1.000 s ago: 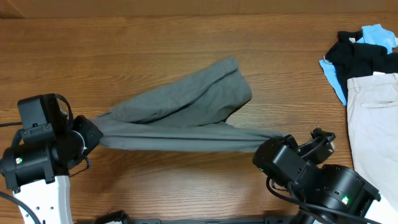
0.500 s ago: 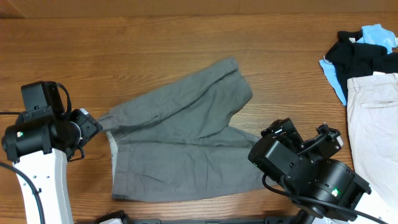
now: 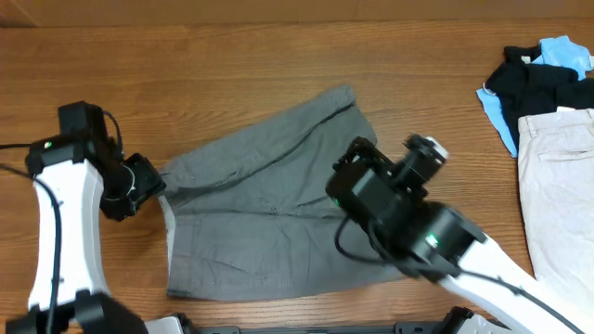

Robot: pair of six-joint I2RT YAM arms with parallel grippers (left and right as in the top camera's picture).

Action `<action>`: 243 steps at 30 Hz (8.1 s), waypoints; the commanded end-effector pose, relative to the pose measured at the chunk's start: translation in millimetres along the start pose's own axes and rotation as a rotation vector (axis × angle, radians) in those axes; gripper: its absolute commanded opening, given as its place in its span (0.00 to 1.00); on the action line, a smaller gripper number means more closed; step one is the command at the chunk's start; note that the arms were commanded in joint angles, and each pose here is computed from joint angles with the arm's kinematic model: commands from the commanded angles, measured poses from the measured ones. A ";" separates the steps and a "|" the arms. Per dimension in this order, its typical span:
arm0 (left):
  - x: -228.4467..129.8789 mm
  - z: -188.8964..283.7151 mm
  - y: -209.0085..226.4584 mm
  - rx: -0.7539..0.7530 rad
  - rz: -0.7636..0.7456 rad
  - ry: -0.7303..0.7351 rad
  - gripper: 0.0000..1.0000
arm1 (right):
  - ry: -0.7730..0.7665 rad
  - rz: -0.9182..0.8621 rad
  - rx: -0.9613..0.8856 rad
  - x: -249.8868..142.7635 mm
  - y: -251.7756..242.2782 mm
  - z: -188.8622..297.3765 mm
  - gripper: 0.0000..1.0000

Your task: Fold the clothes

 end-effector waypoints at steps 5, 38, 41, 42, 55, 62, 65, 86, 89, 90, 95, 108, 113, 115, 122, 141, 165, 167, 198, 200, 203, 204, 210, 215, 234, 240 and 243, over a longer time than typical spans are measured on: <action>12.5 -20.7 -11.5 -0.026 -0.061 0.053 0.59 | 0.216 0.175 0.131 8.5 20.8 -59.1 1.00; 39.7 -58.5 -22.7 -0.031 -0.009 0.044 0.52 | 0.527 0.087 0.605 15.6 25.5 -257.0 1.00; 41.0 -58.5 -23.4 -0.034 -0.010 0.037 0.48 | 0.525 0.099 0.571 6.7 25.9 -263.6 1.00; 41.1 -58.5 -23.5 -0.035 -0.011 0.037 0.48 | 0.517 0.109 0.539 0.9 24.7 -269.3 1.00; 39.8 -59.1 -24.6 -0.034 -0.016 0.039 0.52 | 0.446 0.137 0.516 -11.8 28.1 -298.2 1.00; 40.3 -59.3 -25.9 -0.037 -0.019 0.034 0.52 | 0.393 0.148 0.509 -8.9 34.6 -301.0 0.91; 39.6 -59.5 -27.6 -0.038 -0.024 0.034 0.53 | 0.380 0.154 0.524 -10.1 41.3 -299.3 0.91; 40.1 -59.4 -30.2 -0.055 -0.026 0.034 0.49 | 0.334 0.085 0.434 -25.4 41.3 -319.5 0.72; 40.8 -59.4 -30.6 -0.057 -0.026 0.031 0.45 | 0.330 0.084 0.429 -23.7 40.3 -320.3 0.51; 41.1 -59.4 -30.7 -0.058 -0.027 0.029 0.41 | 0.327 0.083 0.426 -22.9 39.4 -320.8 0.47; 48.9 -59.1 -35.7 -0.081 -0.021 -0.009 0.08 | 0.335 0.069 0.398 -12.6 33.5 -323.5 0.26; 98.9 -44.6 -75.9 -0.294 -0.017 -0.248 0.04 | 0.289 0.070 0.364 72.5 47.9 -312.8 0.04; 124.5 -23.2 -101.9 -0.435 -0.059 -0.383 0.04 | 0.240 0.055 0.363 109.3 46.7 -307.3 0.04; 131.9 -11.9 -110.2 -0.475 -0.076 -0.424 0.04 | 0.216 0.064 0.361 126.2 44.5 -304.3 0.04; 147.4 38.3 -141.4 -0.581 -0.135 -0.542 0.04 | 0.145 0.113 0.347 179.9 36.5 -287.4 0.04; 143.0 96.2 -151.9 -0.533 -0.144 -0.576 0.20 | 0.160 0.160 0.338 227.8 48.4 -224.9 0.10; 104.6 45.8 -121.2 -0.302 -0.195 -0.326 0.67 | 0.519 0.164 0.139 162.0 3.2 -199.0 1.00; 102.7 31.4 -119.7 -0.270 -0.207 -0.282 0.68 | 0.559 0.134 0.108 157.1 -1.9 -187.8 1.00; 83.0 -82.0 -145.4 -0.177 -0.359 -0.015 0.08 | 0.825 0.220 -0.353 56.0 -84.8 -161.3 0.30; 79.0 -82.2 -148.3 -0.187 -0.365 -0.002 0.04 | 0.820 0.167 -0.379 48.4 -95.7 -172.3 0.04; 73.1 -82.7 -153.9 -0.186 -0.385 0.002 0.04 | 0.842 0.116 -0.390 39.8 -111.9 -181.8 0.04; 71.0 -82.9 -156.4 -0.188 -0.393 0.002 0.04 | 0.853 0.107 -0.401 36.9 -117.8 -182.9 0.04; 59.9 -83.9 -175.7 -0.210 -0.445 -0.017 0.04 | 0.947 0.135 -0.402 10.6 -137.7 -184.4 0.04; 51.9 -84.8 -184.4 -0.216 -0.471 -0.018 0.04 | 1.003 0.149 -0.333 -20.1 -142.7 -193.2 0.04; 50.0 -84.9 -189.5 -0.224 -0.484 -0.028 0.08 | 1.015 0.129 -0.160 -54.8 -140.7 -213.2 0.04; 50.1 -84.9 -189.5 -0.224 -0.484 -0.028 0.09 | 1.016 0.116 -0.167 -65.5 -150.8 -218.2 0.04; 50.9 -85.1 -188.5 -0.215 -0.483 -0.033 0.10 | 0.999 0.100 -0.199 -63.0 -158.2 -220.9 0.04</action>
Point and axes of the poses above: each gripper's point midway between its finger pads, its own z axis back along the fingers, its own y axis along the line the jaws close on, x = y × z, the point moved 4 cm from there along z, back along the fingers, and after that the axes turned 10 degrees about z, right-handed, at the moved point
